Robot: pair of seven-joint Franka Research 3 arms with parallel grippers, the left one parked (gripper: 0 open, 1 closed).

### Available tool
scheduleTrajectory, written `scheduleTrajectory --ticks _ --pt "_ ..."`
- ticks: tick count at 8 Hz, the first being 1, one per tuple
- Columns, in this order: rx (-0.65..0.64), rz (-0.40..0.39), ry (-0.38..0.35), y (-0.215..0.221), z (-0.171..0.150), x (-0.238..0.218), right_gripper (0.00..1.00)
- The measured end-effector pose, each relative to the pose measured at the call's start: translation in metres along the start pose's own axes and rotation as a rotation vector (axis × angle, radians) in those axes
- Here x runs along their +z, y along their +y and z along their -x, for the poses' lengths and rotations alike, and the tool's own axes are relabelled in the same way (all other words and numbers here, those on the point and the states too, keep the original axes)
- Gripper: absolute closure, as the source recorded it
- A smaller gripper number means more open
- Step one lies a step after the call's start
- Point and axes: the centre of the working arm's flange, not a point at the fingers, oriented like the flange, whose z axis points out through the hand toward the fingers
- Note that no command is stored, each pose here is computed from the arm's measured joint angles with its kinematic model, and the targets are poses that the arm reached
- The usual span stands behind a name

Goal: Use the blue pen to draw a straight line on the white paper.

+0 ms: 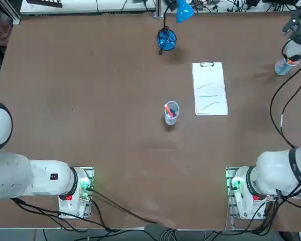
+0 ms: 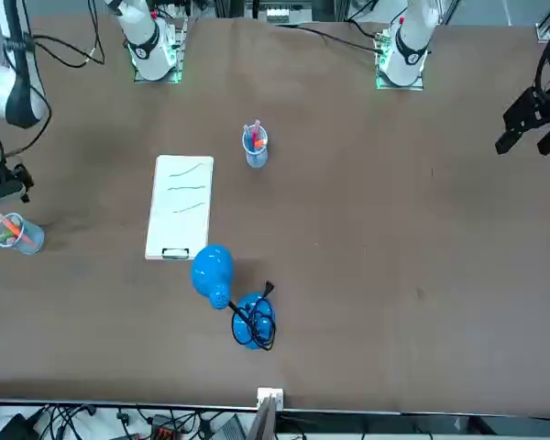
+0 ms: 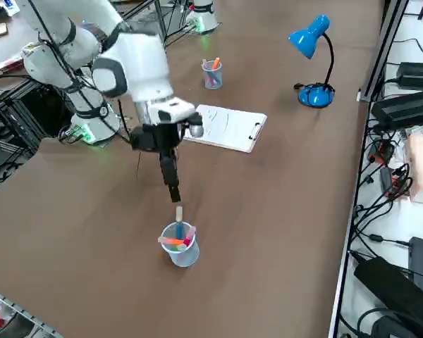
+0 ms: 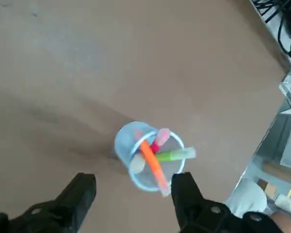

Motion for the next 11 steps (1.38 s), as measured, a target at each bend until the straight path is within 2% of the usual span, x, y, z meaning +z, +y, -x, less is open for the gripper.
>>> scheduleTrajectory --ticks 2,5,9,11 --pt "0.037 -0.004 0.008 0.001 -0.003 0.034 0.08" --pt "0.065 -0.018 -0.003 -0.001 -0.009 0.052 0.13" --pt "0.105 -0.069 -0.116 0.007 -0.001 0.056 0.29" --pt "0.111 -0.068 -0.126 0.012 -0.002 0.054 0.31"
